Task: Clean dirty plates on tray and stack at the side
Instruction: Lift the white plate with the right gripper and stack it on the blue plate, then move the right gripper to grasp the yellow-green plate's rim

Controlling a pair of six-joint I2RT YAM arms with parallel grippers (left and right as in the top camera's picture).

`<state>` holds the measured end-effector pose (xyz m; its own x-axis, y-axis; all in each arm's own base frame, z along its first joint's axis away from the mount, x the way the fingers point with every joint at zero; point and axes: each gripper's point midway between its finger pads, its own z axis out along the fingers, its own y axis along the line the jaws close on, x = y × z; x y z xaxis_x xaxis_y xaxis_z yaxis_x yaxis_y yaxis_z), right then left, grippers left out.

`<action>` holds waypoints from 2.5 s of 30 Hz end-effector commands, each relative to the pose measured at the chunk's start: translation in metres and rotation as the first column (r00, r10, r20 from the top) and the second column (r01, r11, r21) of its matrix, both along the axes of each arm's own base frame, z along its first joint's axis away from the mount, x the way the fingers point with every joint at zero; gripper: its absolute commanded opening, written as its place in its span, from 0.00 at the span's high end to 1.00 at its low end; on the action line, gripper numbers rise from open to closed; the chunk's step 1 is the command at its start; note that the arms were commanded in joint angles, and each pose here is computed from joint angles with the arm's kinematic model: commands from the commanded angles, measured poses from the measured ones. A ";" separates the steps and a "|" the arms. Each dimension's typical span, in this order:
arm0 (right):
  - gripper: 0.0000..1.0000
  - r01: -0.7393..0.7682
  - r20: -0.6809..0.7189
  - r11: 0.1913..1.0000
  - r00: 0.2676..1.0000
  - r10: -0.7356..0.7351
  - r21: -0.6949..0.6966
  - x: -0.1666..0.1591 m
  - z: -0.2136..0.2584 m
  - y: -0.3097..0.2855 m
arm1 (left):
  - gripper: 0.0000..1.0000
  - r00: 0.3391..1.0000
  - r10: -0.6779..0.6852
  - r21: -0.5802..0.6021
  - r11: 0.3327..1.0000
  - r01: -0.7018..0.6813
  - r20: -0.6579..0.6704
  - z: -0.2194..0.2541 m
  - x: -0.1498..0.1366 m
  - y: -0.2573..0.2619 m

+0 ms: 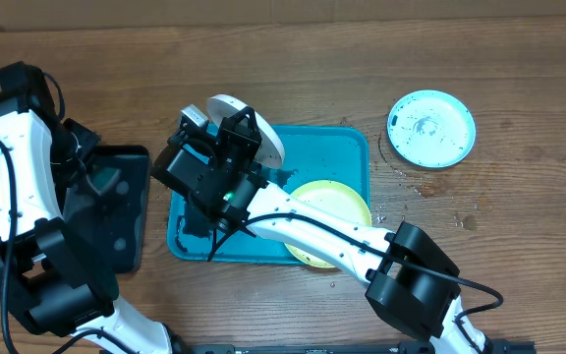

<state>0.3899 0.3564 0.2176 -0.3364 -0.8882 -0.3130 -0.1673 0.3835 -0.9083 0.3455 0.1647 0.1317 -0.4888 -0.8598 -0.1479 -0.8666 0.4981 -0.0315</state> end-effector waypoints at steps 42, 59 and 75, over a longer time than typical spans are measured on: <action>0.96 0.849 -0.872 -0.258 0.381 -0.307 0.461 0.025 -0.132 -0.439 | 0.96 1.000 -0.010 -0.006 1.000 0.010 0.016 -0.003 0.006 -0.002; 0.53 0.891 -0.891 0.041 0.451 0.051 0.453 0.017 -0.131 -0.302 | 0.96 1.000 -0.017 -0.025 1.000 0.017 0.026 -0.003 0.008 -0.005; 0.30 0.684 -0.907 0.611 0.395 0.150 0.399 -0.044 -0.140 -0.182 | 0.96 0.999 -0.037 -0.030 0.999 0.038 0.036 -0.002 0.010 -0.006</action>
<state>0.3391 0.1634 0.0722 -0.9882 -0.1528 0.0123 -0.1465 0.9645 0.2198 0.3547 0.1619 0.1324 -0.4934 -0.8560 -0.1541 -0.8585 0.5078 -0.0721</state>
